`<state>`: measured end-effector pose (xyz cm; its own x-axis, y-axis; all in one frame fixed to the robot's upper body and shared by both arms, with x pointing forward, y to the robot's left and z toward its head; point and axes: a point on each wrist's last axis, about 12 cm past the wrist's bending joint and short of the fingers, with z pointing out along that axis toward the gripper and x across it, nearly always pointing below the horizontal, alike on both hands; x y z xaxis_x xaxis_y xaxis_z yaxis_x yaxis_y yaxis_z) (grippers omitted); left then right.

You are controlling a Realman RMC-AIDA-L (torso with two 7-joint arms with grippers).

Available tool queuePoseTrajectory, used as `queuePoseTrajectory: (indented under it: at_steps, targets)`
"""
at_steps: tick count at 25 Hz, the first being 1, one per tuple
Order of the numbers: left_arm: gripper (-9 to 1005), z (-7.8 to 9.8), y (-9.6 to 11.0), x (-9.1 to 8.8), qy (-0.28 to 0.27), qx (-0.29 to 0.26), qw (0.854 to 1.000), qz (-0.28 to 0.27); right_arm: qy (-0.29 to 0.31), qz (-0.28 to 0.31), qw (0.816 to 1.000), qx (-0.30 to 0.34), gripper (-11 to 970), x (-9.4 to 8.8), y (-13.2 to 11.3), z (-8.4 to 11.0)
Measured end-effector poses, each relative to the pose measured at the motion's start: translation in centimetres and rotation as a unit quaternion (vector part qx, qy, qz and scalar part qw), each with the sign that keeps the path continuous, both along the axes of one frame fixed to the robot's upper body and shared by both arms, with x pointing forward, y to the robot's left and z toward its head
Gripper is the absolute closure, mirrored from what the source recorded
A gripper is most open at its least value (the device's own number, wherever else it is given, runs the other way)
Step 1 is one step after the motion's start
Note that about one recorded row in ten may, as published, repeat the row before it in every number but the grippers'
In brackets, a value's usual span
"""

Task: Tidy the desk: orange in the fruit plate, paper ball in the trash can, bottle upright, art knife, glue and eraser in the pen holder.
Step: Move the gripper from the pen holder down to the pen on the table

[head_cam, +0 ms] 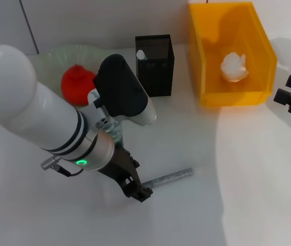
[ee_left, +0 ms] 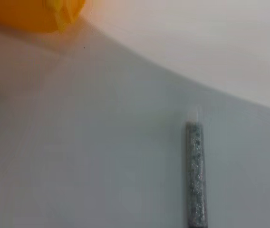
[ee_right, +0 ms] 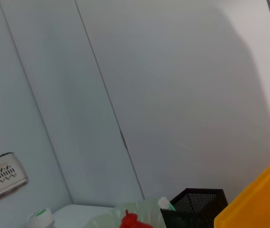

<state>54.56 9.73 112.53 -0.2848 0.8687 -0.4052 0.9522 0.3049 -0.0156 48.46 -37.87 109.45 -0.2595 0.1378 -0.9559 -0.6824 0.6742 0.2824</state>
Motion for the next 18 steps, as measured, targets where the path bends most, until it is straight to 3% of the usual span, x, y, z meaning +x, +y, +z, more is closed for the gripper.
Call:
queuePoseTrajectory:
  at_steps: [6,7,9,10,14,16,17,18]
  targets:
    - [303,1.5,-0.3,-0.6,-0.030,-0.043,0.999,0.002,0.023,0.033,0.999,-0.024,223,0.7,-0.1,1.2]
    - [303,2.6,-0.2,-1.4,-0.072,-0.087,0.994,0.001,0.028,0.041,0.998,-0.032,223,1.1,-0.3,1.8]
    - [303,3.3,0.1,-2.2,-0.113,-0.123,0.986,0.002,0.030,0.051,0.997,-0.043,223,1.9,-0.4,3.0]
    - [303,4.0,0.5,-3.2,-0.154,-0.163,0.975,0.008,0.027,0.056,0.997,-0.047,223,2.1,-0.3,3.4]
    - [302,5.1,1.7,-5.0,-0.214,-0.239,0.946,0.035,0.026,0.090,0.992,-0.079,223,3.5,0.5,4.7]
    - [302,5.1,1.7,-5.0,-0.214,-0.239,0.946,0.035,0.027,0.109,0.989,-0.096,223,4.2,1.1,5.1]
    - [302,5.4,3.0,-6.2,-0.252,-0.289,0.922,0.061,0.025,0.121,0.987,-0.107,223,4.6,1.5,5.5]
    - [302,5.5,4.0,-7.3,-0.271,-0.317,0.906,0.076,0.025,0.131,0.984,-0.117,223,4.8,1.7,5.8]
